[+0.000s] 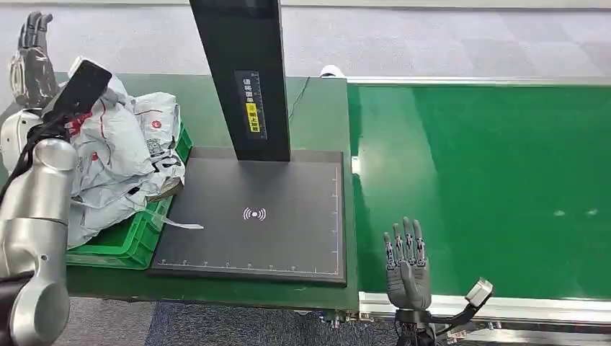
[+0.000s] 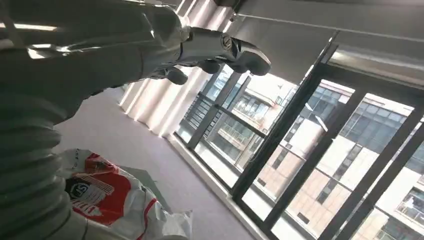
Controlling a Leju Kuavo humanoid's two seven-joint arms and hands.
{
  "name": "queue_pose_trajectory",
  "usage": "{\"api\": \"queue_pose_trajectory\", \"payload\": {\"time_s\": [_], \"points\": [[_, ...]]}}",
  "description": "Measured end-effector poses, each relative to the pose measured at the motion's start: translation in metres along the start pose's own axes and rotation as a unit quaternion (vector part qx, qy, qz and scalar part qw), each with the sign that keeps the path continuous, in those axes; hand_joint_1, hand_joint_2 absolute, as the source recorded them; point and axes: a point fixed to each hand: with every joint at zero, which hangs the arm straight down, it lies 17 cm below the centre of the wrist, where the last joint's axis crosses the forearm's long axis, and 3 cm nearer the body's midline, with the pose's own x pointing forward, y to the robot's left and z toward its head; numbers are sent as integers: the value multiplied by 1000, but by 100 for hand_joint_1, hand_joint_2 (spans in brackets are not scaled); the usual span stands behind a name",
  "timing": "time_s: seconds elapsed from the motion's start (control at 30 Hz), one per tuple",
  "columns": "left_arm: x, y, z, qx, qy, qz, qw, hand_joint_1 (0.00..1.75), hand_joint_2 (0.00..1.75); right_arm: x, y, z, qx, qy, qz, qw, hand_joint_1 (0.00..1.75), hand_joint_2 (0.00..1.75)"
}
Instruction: Moved the parcel from conveyor to table for the left to box.
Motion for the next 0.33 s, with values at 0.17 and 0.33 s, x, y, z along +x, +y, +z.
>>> {"api": "queue_pose_trajectory", "payload": {"time_s": [0.17, 0.33], "points": [[4, 27, 5, 66, -14, 38, 997, 0, 175, 0, 1, -1, 0, 1, -1, 1000, 0, 175], [-4, 75, 39, 178, -39, 123, 976, 0, 175, -1, -2, -2, -8, 3, 0, 1000, 0, 175]]}}
